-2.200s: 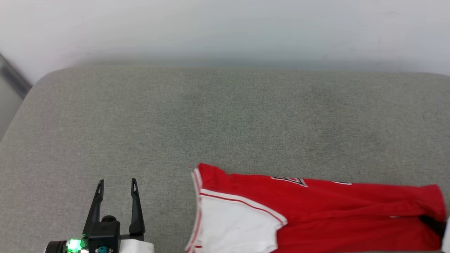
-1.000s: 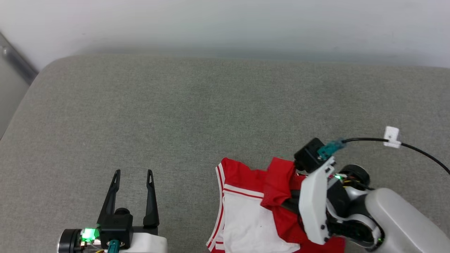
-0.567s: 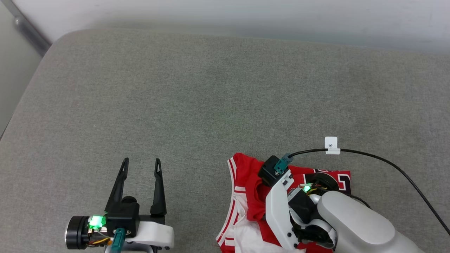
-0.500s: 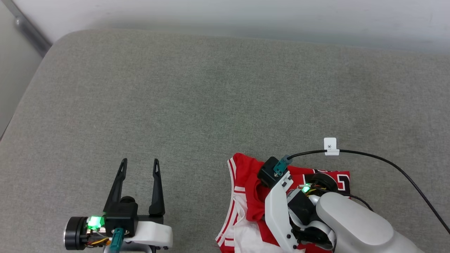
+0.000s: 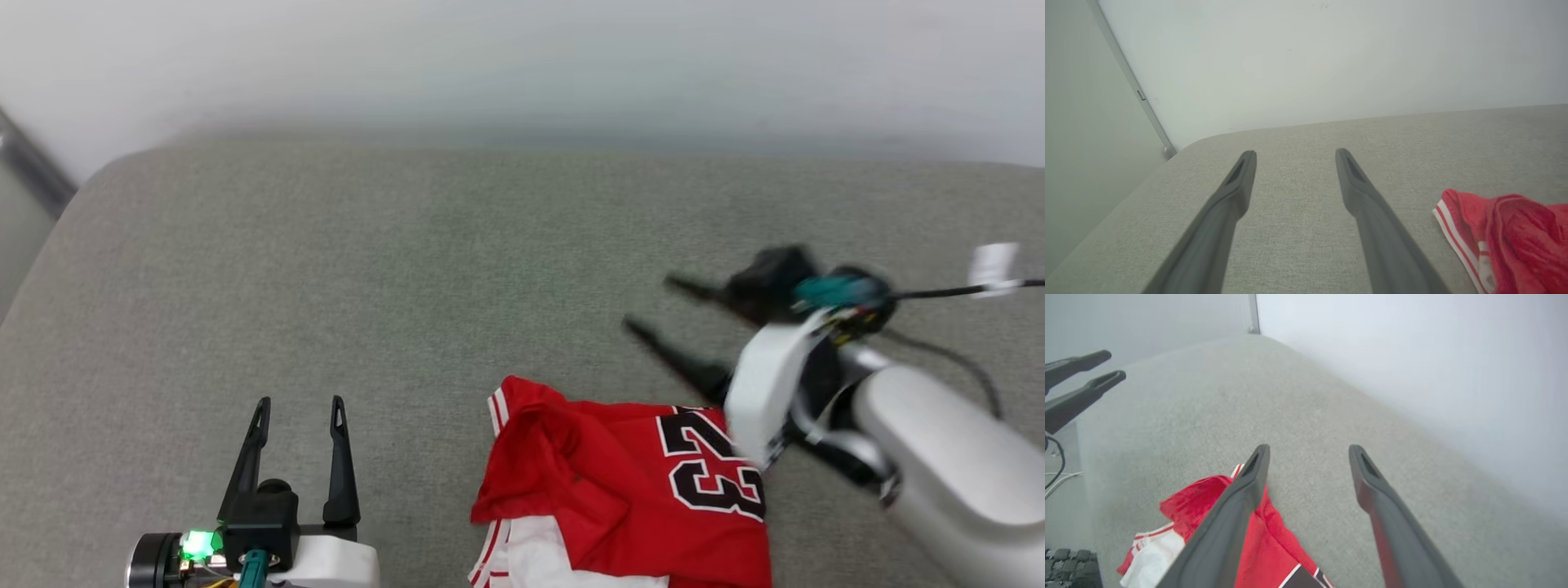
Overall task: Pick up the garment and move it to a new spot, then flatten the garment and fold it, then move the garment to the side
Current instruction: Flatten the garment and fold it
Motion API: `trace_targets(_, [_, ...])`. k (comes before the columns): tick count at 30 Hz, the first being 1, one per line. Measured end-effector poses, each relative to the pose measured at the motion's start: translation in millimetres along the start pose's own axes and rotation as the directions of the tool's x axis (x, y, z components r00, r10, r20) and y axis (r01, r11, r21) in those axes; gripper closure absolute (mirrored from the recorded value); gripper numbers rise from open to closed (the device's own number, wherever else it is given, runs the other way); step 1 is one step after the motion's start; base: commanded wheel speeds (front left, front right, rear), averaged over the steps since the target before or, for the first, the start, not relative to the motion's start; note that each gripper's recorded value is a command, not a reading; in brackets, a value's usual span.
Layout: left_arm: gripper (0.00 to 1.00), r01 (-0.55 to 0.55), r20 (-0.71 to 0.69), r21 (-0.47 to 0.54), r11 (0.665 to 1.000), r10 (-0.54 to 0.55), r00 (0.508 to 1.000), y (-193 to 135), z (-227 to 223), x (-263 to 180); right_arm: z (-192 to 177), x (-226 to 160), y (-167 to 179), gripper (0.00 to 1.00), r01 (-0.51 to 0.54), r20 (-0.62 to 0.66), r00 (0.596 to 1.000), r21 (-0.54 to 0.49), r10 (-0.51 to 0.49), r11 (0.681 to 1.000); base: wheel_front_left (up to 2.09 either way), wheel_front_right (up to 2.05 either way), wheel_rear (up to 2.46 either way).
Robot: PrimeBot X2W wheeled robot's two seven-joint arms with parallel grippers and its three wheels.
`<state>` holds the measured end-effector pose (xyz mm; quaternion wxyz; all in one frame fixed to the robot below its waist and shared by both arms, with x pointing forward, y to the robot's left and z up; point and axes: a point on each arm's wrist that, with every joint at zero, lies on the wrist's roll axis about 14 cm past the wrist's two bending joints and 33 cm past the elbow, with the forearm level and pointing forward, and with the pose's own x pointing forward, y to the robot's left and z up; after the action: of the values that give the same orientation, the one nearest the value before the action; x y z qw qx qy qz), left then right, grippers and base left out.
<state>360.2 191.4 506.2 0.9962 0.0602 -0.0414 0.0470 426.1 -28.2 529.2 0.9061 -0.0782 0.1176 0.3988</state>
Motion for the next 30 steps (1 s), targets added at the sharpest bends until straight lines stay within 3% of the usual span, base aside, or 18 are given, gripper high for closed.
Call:
trace_targets(3, [0.00,0.018,0.017,-0.005,1.000,-0.018,1.000,-5.5,5.2,1.4,34.6,-24.4,-39.8,0.00,0.155,0.186,0.971,-0.017,-0.149,0.988,0.00,0.00,0.00])
trace_targets(9, [0.00,0.046,0.037,-0.013,0.999,-0.046,0.998,-13.7,11.4,1.6,50.1,-78.1,-80.5,0.00,0.388,0.406,0.838,0.028,-0.366,0.921,0.00,0.00,0.00])
trace_targets(12, [0.00,0.056,0.041,-0.015,0.998,-0.055,0.998,-16.0,12.8,0.9,39.6,-101.9,-91.6,0.00,0.474,0.442,0.775,0.068,-0.452,0.878,0.00,0.00,0.00])
trace_targets(17, [0.00,0.062,0.046,-0.017,0.998,-0.061,0.997,-16.8,14.7,-1.3,11.6,-129.5,-92.1,0.00,0.556,0.432,0.708,0.147,-0.559,0.818,0.00,0.00,0.00])
trace_targets(21, [0.00,0.066,0.045,-0.019,0.998,-0.065,0.997,-16.8,14.6,-4.4,-15.6,-142.5,-81.1,0.00,0.585,0.385,0.685,0.216,-0.619,0.782,0.00,0.00,0.00])
trace_targets(30, [0.00,0.075,0.036,-0.025,0.997,-0.075,0.997,-17.3,12.0,-10.7,-55.0,-155.1,-52.5,0.00,0.608,0.295,0.673,0.302,-0.678,0.734,0.00,0.00,0.00])
